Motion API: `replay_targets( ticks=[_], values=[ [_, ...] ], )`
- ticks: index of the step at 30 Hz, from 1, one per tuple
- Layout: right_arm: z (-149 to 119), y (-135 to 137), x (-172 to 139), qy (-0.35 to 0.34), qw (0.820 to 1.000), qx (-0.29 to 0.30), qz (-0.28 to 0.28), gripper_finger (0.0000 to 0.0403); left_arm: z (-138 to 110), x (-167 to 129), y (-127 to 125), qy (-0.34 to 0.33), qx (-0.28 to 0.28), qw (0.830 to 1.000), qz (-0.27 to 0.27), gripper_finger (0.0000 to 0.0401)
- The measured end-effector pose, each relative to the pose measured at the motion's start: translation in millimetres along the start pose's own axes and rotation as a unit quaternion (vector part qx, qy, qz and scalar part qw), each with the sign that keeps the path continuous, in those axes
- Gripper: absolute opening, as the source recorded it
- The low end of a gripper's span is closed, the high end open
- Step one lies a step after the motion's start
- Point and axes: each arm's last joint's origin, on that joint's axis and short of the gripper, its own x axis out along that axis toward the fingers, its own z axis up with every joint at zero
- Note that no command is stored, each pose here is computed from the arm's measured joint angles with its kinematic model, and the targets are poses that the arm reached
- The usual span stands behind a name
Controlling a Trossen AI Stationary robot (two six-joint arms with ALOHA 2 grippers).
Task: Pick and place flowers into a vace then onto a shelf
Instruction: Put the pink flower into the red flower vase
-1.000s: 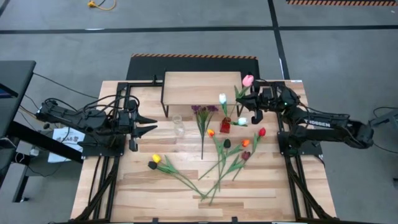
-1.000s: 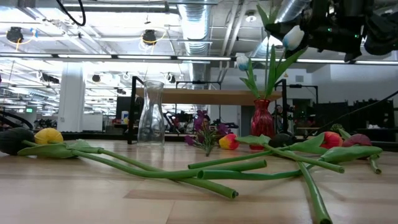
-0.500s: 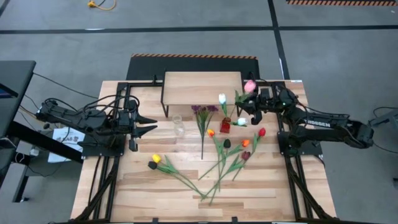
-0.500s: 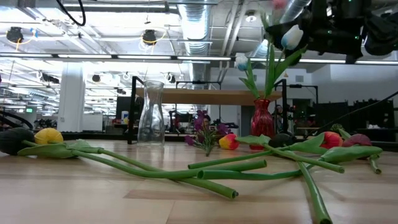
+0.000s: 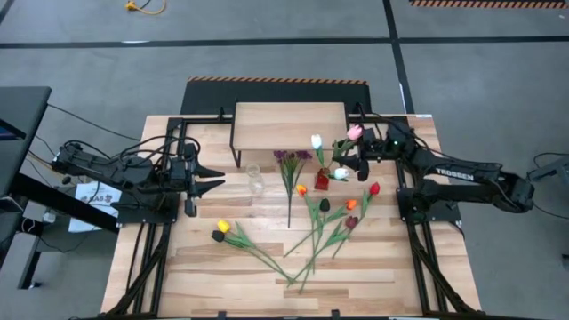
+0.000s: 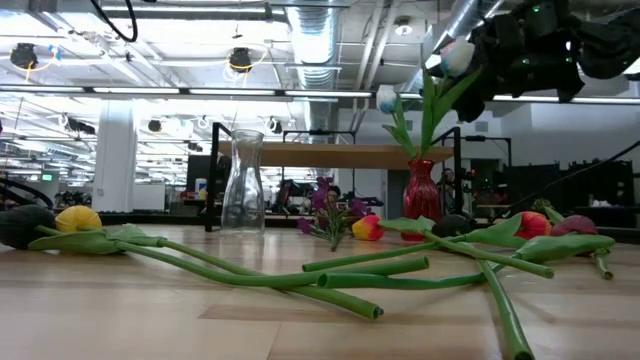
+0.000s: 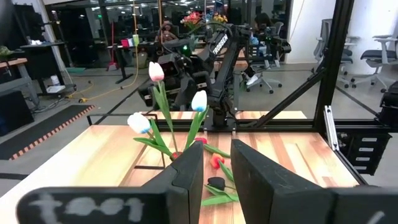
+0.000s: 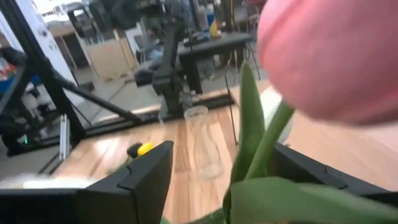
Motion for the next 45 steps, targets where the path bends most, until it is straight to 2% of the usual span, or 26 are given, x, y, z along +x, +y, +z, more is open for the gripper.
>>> replay_targets(
  ticks=[5, 12, 23, 29, 45],
  values=[
    [5, -1, 2, 0.040, 0.999, -0.003, -0.008, 0.0245, 0, 0, 0, 0.000, -0.004, 1.000, -0.006, 0.0073],
    [12, 1, 0, 0.056, 0.998, -0.008, -0.010, 0.0245, 0, 0, 0, 0.000, -0.005, 1.000, -0.005, 0.0073],
    [17, 15, -21, 0.077, 0.997, 0.006, -0.011, 0.0244, 0, 0, 0, 0.001, -0.005, 1.000, -0.005, 0.0073],
    [12, 21, -29, 0.105, 0.993, 0.018, -0.046, 0.0244, 0, 0, 0, 0.000, -0.005, 1.000, -0.005, 0.0073],
    [5, 31, -26, 0.141, 0.990, 0.026, -0.016, 0.0244, 0, 0, 0, -0.001, -0.006, 1.000, -0.005, 0.0073]
  ],
)
